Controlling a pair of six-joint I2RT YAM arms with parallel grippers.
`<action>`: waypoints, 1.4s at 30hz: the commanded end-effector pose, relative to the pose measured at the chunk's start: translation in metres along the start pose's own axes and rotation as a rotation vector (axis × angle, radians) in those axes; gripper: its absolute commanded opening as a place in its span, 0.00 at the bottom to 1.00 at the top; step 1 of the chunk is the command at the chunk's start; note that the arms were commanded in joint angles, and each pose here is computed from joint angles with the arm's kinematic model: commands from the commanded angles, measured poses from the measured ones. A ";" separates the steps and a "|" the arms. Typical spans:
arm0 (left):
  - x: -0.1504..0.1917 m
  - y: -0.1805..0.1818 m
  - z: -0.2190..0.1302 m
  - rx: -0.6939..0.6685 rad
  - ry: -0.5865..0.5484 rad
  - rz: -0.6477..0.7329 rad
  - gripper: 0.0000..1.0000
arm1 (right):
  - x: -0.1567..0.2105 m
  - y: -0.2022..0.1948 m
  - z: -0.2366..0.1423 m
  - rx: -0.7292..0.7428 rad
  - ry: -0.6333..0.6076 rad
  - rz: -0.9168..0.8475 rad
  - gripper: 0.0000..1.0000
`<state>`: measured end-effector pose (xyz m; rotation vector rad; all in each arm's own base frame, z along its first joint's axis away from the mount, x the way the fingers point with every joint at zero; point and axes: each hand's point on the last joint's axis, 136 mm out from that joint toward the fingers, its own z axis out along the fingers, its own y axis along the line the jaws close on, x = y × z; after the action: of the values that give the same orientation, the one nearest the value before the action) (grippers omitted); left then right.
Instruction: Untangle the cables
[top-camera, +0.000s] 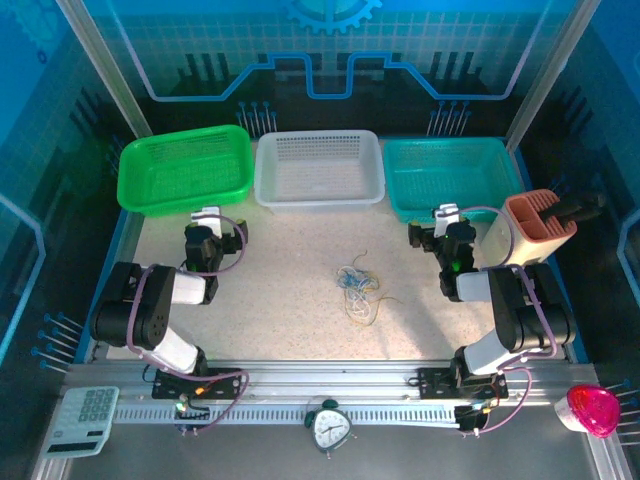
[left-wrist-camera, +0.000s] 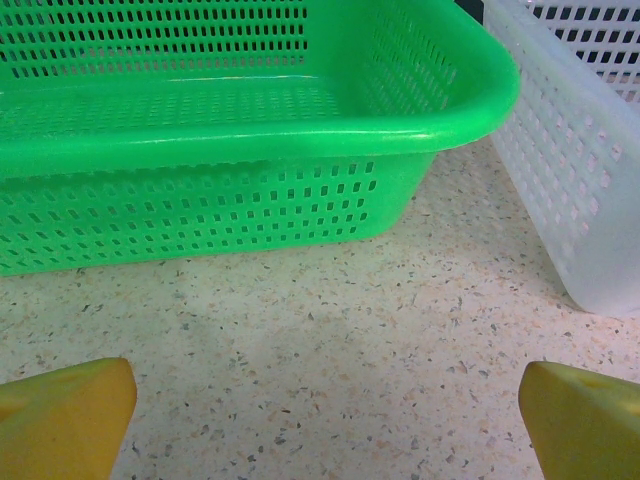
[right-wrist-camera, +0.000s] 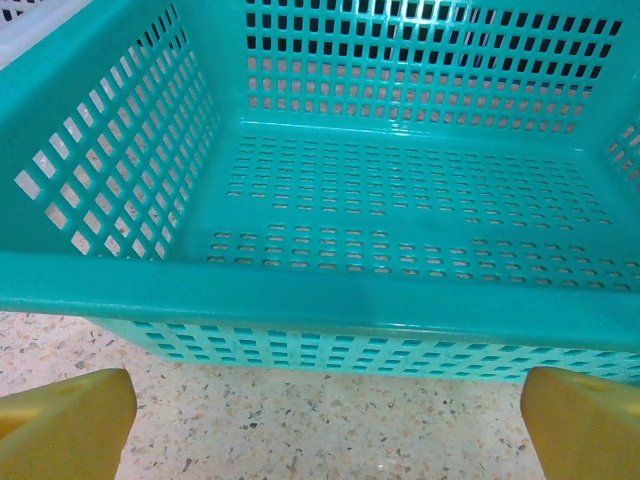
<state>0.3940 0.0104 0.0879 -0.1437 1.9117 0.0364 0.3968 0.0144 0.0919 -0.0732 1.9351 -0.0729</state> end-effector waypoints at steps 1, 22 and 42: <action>-0.009 -0.001 0.000 0.013 -0.029 -0.022 0.99 | -0.007 0.000 -0.001 0.005 -0.035 0.014 1.00; -0.020 -0.008 -0.011 0.056 -0.052 -0.009 0.99 | -0.040 -0.007 -0.024 0.031 -0.049 0.021 1.00; -0.145 -0.035 -0.109 0.189 -0.075 -0.311 0.99 | -0.111 0.054 -0.129 -0.347 0.151 0.469 1.00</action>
<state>0.3593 -0.0018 0.2697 -0.2854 1.6897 -0.1969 0.3369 0.0486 0.2457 0.2074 1.9097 0.4224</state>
